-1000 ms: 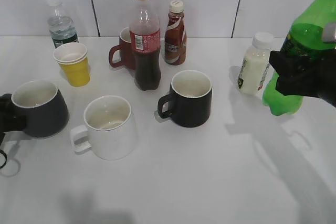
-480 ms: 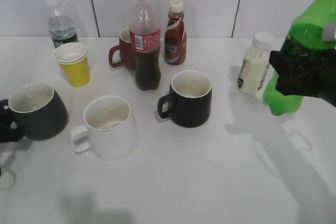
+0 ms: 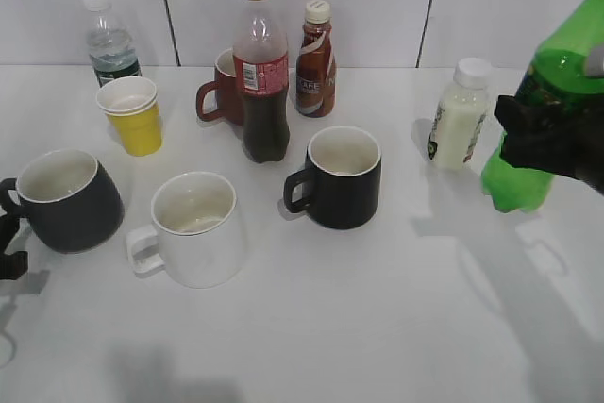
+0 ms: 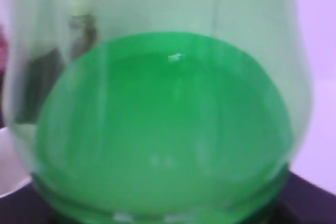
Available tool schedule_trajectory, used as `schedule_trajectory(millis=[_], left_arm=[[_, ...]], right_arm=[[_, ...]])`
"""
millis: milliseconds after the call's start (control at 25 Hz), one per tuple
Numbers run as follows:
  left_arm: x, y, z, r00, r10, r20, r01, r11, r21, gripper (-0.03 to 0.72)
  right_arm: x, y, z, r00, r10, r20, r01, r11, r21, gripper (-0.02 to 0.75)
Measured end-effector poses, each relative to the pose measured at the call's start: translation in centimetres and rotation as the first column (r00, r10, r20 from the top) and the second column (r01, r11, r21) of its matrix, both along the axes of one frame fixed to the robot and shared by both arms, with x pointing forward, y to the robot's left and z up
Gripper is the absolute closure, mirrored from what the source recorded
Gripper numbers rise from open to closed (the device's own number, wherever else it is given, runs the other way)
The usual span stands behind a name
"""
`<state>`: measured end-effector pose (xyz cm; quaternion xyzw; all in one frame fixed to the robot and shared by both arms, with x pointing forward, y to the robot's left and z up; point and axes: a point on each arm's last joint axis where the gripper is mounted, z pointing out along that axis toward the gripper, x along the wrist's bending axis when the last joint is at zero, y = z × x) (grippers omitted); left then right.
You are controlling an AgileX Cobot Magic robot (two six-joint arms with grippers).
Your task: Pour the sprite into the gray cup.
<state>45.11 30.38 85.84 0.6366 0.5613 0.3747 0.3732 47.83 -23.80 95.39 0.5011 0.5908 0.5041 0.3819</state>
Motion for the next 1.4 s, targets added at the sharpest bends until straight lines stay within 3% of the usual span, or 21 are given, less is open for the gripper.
schedule_trajectory(millis=[240, 440, 720, 880, 1080, 1200, 1400], left_arm=[[-0.6, 0.0, 1.7, 0.998, 0.001, 0.062, -0.001, 1.000, 0.003, 0.393], [-0.7, -0.1, 3.2, 0.991, -0.010, 0.134, 0.009, 1.000, 0.005, 0.393], [-0.7, -0.1, 4.9, 0.977, 0.001, 0.214, 0.003, 1.000, -0.017, 0.393], [-0.9, -0.2, 6.3, 0.963, 0.005, 0.270, 0.004, 1.000, -0.030, 0.393], [-0.6, 0.0, 9.5, 0.954, 0.026, 0.300, -0.015, 0.999, -0.041, 0.393], [-0.4, 0.3, 12.3, 0.981, 0.075, 0.181, -0.062, 0.995, -0.075, 0.393], [-1.7, 0.7, 18.9, 0.983, 0.150, 0.105, -0.140, 0.985, -0.098, 0.389]], right_arm=[[1.2, -0.3, -2.9, 0.997, -0.058, 0.040, 0.060, 0.997, -0.039, 0.311], [1.4, -0.3, -6.6, 0.996, -0.062, -0.057, 0.057, 0.995, -0.080, 0.309], [1.4, -0.3, -6.8, 0.998, -0.060, -0.036, 0.057, 0.995, -0.081, 0.309], [1.3, -0.3, -6.4, 0.998, -0.055, -0.025, 0.053, 0.996, -0.078, 0.140], [1.9, -0.1, -1.8, 0.990, -0.045, 0.136, 0.055, 0.996, -0.072, 0.083], [1.9, 0.0, 3.0, 0.977, -0.033, 0.213, 0.050, 0.996, -0.075, 0.083], [0.2, 0.1, 10.8, 0.988, 0.024, 0.155, -0.012, 0.997, -0.082, 0.106]])
